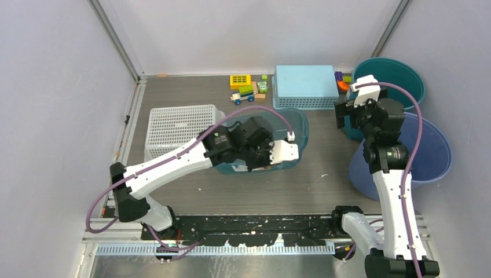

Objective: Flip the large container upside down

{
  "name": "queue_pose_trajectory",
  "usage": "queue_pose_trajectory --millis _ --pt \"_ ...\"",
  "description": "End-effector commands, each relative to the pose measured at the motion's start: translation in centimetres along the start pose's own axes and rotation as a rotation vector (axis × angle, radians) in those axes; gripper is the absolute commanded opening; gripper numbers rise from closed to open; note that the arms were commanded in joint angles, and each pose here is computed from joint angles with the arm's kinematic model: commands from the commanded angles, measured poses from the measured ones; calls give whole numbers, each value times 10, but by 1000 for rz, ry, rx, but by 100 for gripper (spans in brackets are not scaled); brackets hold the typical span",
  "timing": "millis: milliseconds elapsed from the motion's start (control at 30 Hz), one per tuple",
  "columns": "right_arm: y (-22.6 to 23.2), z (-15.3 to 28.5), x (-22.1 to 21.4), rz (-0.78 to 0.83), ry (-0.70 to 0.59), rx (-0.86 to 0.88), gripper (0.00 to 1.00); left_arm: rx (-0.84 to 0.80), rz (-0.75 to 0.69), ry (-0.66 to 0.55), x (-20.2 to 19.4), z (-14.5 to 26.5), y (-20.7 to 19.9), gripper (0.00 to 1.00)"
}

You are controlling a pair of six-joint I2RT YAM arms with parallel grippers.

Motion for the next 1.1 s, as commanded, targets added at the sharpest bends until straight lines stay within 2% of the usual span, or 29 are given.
queue_pose_trajectory --millis 0,267,600,833,967,1067 --pt "-5 -1 5 -46 -73 -71 100 130 -95 -59 14 -25 -4 0" --pt "0 -3 -2 -52 -73 -47 100 329 -253 22 23 -76 -34 0" --pt "5 -2 -4 -59 -89 -23 100 337 -362 138 8 -127 -67 1" --pt "7 -1 -4 -66 -100 -6 100 304 -372 191 -2 -148 -77 6" --pt "9 -1 -5 -66 -102 4 100 286 -368 213 -5 -154 -79 18" --pt "10 -2 -5 -67 -105 14 100 276 -360 214 -5 -153 -79 44"
Point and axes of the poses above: each gripper's point midway between its finger pads, its own z axis back along the fingers, its own y axis along the line the jaws close on, x = y × z, the point moved 10 cm from there along z, back along the fingers, and after that the axes turned 12 degrees about z, right-handed, at the moved point
